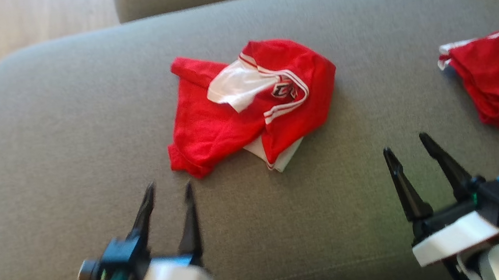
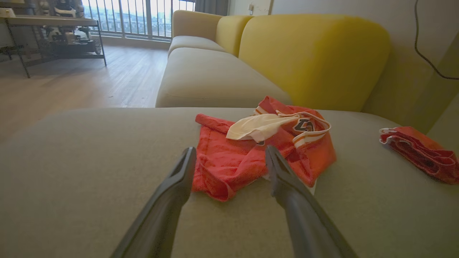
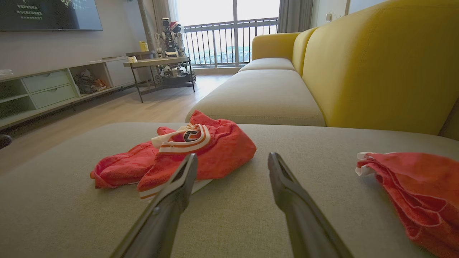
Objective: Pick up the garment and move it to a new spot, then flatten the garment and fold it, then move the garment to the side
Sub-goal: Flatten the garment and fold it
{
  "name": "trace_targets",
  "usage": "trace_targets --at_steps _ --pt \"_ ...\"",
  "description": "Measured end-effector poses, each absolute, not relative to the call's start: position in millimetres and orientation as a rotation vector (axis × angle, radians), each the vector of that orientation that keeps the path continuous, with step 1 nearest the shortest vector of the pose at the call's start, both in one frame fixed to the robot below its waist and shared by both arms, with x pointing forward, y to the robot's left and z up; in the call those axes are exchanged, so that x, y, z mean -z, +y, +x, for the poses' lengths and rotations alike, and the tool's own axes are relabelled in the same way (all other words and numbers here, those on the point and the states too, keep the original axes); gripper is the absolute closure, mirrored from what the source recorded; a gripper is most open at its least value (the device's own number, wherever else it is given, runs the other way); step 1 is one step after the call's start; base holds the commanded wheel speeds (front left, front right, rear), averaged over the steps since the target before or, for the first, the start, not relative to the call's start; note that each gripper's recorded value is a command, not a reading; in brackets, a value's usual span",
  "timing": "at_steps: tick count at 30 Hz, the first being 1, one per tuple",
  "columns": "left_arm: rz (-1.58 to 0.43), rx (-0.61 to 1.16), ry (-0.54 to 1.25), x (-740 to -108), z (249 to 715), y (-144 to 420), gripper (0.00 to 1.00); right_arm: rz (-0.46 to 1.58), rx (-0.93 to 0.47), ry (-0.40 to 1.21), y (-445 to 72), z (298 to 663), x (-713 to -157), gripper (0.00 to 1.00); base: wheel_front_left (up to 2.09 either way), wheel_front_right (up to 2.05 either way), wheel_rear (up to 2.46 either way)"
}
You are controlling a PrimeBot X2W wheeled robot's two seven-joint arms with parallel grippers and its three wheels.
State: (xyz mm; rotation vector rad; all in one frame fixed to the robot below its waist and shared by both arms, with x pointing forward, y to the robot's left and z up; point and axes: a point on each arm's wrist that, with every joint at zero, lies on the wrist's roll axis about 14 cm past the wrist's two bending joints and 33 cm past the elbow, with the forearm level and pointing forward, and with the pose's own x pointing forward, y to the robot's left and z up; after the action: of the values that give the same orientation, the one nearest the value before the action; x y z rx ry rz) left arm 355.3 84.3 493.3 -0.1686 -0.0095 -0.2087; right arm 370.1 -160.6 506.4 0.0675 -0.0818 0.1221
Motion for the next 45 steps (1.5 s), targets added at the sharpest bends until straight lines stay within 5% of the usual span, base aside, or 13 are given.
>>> trace_targets --at_steps 13,26,27,28,30,40,45 --pt "-0.134 0.639 0.134 -458.3 418.1 -29.6 0.0 0.048 -0.06 -0.044 -181.9 396.5 -490.6 0.0 0.0 0.0 0.0" --pt "-0.13 0.725 0.213 -424.3 438.2 -70.7 0.0 0.029 0.042 -0.005 -216.1 390.8 -479.5 0.0 0.0 0.0 0.0" --pt "-0.127 0.73 0.217 -422.6 438.2 -72.4 0.02 0.03 0.048 -0.004 -217.9 389.8 -479.5 0.0 0.0 0.0 0.0" --pt "-0.128 0.734 0.213 -422.7 438.8 -73.9 0.41 0.029 0.053 -0.004 -219.5 388.8 -479.8 0.0 0.0 0.0 0.0" --pt "-0.122 0.743 0.214 -422.0 438.6 -76.8 1.0 0.028 0.061 -0.006 -221.9 386.9 -481.1 0.0 0.0 0.0 0.0" --pt "-0.145 0.815 0.113 -460.4 432.4 -97.6 1.0 0.053 0.093 -0.052 -230.9 376.0 -497.5 0.0 0.0 0.0 0.0" --pt "-0.254 0.903 -0.019 -538.8 436.3 -121.3 1.0 0.082 0.118 -0.093 -237.6 364.8 -511.2 0.0 0.0 0.0 0.0"
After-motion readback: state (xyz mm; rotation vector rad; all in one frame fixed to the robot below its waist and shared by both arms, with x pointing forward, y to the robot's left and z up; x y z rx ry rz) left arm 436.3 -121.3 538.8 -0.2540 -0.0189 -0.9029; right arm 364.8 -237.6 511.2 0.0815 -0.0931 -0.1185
